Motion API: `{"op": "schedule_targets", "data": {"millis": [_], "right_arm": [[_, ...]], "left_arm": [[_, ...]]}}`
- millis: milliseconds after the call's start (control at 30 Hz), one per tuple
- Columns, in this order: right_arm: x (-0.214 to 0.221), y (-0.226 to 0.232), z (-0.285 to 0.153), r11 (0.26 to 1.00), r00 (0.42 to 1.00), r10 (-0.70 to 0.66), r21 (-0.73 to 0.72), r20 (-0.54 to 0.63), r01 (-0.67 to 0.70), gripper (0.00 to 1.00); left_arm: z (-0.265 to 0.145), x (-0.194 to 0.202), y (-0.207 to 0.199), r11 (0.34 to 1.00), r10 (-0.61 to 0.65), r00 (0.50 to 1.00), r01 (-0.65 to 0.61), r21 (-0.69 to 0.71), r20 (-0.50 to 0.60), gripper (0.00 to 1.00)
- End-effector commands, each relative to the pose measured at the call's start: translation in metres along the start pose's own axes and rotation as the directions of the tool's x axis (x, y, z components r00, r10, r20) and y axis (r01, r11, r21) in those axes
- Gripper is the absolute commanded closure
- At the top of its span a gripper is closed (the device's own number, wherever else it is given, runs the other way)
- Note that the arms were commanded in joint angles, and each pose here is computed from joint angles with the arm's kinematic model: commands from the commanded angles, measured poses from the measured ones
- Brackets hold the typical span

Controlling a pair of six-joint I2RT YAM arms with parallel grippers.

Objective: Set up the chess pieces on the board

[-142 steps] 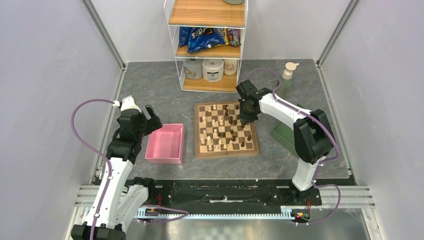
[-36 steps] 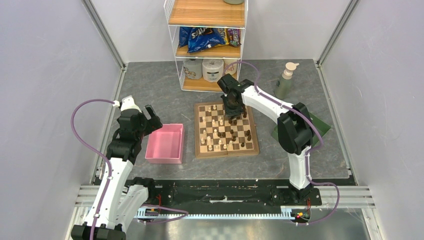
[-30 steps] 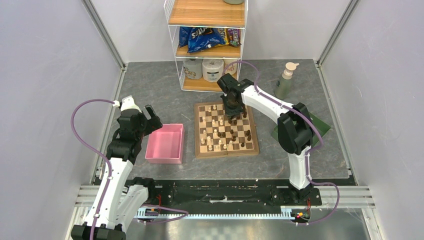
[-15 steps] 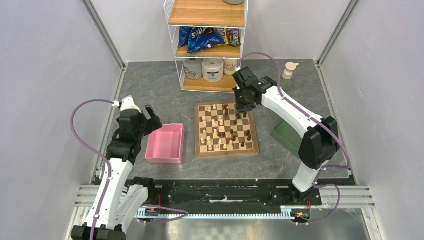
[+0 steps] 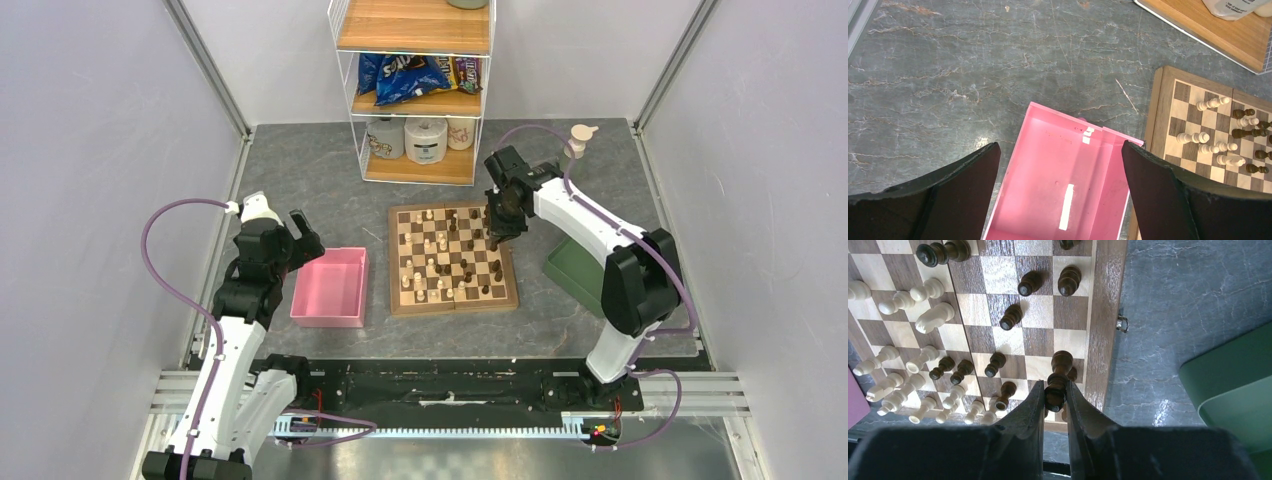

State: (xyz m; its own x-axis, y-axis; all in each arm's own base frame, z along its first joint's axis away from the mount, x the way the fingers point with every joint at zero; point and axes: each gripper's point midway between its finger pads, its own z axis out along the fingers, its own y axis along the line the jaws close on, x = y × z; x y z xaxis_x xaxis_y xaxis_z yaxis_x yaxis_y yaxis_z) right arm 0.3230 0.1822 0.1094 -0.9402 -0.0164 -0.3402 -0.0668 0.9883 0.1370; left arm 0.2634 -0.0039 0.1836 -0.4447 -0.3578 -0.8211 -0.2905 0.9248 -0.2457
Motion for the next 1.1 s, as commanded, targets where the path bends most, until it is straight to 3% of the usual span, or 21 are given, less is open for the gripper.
{"op": "schedule_targets", "data": {"millis": [0,800,933,1067], "right_arm": [[-0.009,0.006,0.01,1.0,1.0,0.005,-0.02,0.01,-0.005,0.85],[0.009,-0.008,0.034,0.999,0.999,0.017,0.036,-0.035,-0.016,0.84],[0.007,-0.01,0.034,0.999,1.0,0.012,0.044,-0.027,-0.01,0.79],[0.004,-0.008,0.034,0.999,1.0,0.01,0.039,-0.024,-0.009,0.67]], "left_arm": [[-0.004,-0.014,-0.007,0.999,-0.036,0.998,0.035,0.022,0.046,0.01],[-0.001,-0.012,-0.008,0.999,-0.035,0.999,0.034,0.025,0.028,0.01],[-0.001,-0.012,-0.008,0.999,-0.035,0.999,0.034,0.025,0.029,0.01],[0.0,-0.011,-0.008,0.999,-0.034,0.999,0.033,0.024,0.027,0.01]]}}
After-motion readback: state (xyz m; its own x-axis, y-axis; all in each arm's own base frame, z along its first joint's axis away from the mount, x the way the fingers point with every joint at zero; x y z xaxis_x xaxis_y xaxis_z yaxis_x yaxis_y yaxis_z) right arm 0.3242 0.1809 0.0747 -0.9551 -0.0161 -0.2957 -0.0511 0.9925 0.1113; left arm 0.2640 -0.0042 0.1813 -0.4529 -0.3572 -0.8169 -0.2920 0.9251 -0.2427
